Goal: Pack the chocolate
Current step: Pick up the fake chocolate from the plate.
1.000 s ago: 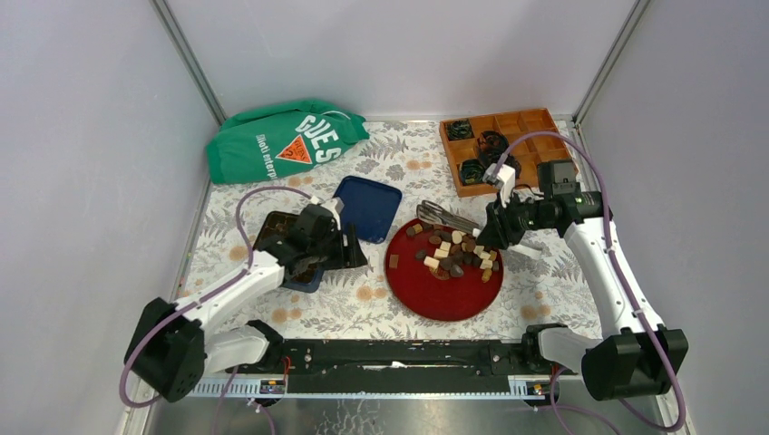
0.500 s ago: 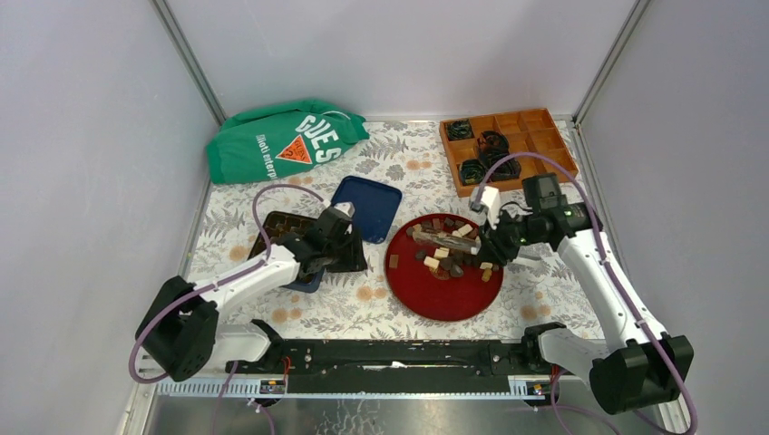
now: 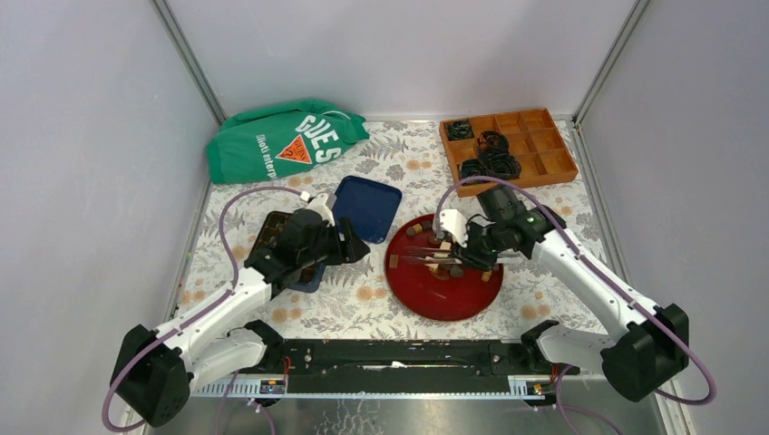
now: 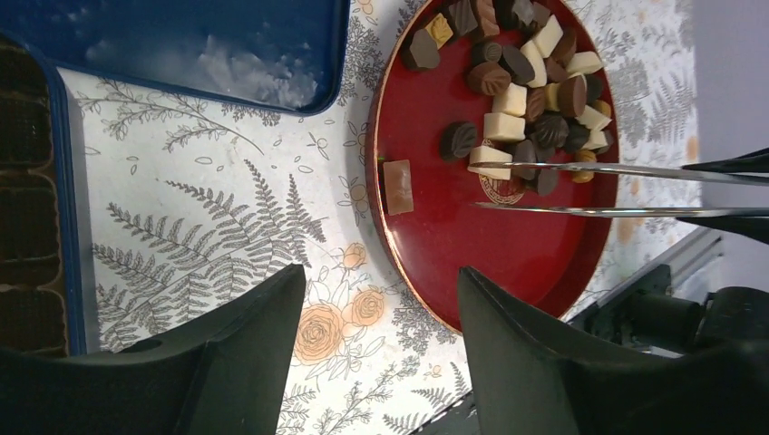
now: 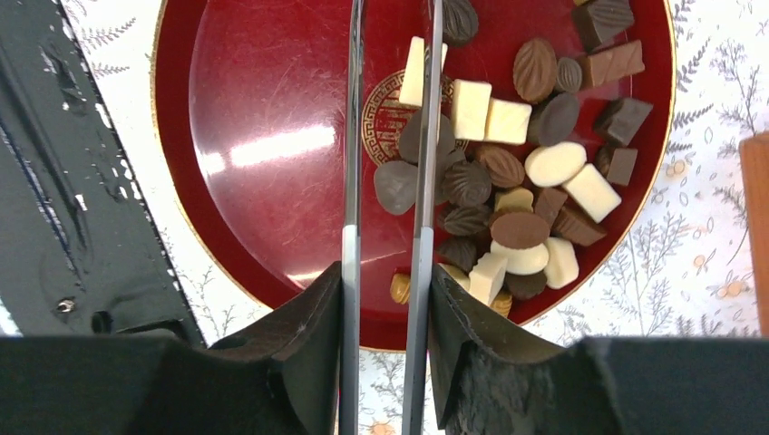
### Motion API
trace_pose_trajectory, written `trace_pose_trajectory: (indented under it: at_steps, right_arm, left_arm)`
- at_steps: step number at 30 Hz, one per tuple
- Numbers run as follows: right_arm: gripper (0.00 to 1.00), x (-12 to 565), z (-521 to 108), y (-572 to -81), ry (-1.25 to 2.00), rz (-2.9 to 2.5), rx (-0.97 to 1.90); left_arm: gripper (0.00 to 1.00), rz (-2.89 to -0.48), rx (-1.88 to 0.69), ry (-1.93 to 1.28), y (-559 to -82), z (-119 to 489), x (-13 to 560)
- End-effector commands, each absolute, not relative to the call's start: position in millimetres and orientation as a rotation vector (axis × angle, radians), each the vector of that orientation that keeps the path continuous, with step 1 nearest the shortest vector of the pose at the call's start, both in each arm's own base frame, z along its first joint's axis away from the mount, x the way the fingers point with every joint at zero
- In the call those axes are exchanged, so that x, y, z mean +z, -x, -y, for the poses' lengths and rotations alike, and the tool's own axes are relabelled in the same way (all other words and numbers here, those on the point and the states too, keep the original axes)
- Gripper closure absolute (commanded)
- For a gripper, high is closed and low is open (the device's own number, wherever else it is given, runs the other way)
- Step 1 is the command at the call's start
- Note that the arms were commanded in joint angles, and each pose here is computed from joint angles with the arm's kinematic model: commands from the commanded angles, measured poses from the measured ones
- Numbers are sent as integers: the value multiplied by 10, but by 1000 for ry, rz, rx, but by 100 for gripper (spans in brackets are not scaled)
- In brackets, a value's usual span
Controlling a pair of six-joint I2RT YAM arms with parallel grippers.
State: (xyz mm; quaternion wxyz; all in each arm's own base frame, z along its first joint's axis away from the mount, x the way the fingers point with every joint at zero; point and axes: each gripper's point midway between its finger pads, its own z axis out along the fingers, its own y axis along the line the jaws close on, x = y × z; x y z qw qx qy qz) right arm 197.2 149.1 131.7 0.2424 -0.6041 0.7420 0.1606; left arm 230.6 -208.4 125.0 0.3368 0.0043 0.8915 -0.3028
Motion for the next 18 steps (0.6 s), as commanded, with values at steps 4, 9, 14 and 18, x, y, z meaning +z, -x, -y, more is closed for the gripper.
trace_pose_trajectory:
  at_steps: [4, 9, 14, 18]
  right_arm:
    - [58, 1232, -1692, -2207, 1719, -1963, 337]
    - [57, 1185, -1716, -2188, 1720, -1965, 350]
    - [56, 1127, -1771, -2155, 1729, -1977, 396]
    - [55, 1096, -1783, -2126, 1728, -1993, 419]
  left_arm:
    - [29, -2194, -847, 64, -2431, 1958, 1533]
    - [27, -2146, -618, 37, -2490, 1619, 1796]
    - [27, -2132, -579, 31, -2502, 1559, 1867]
    - [27, -2141, -605, 38, -2482, 1591, 1808]
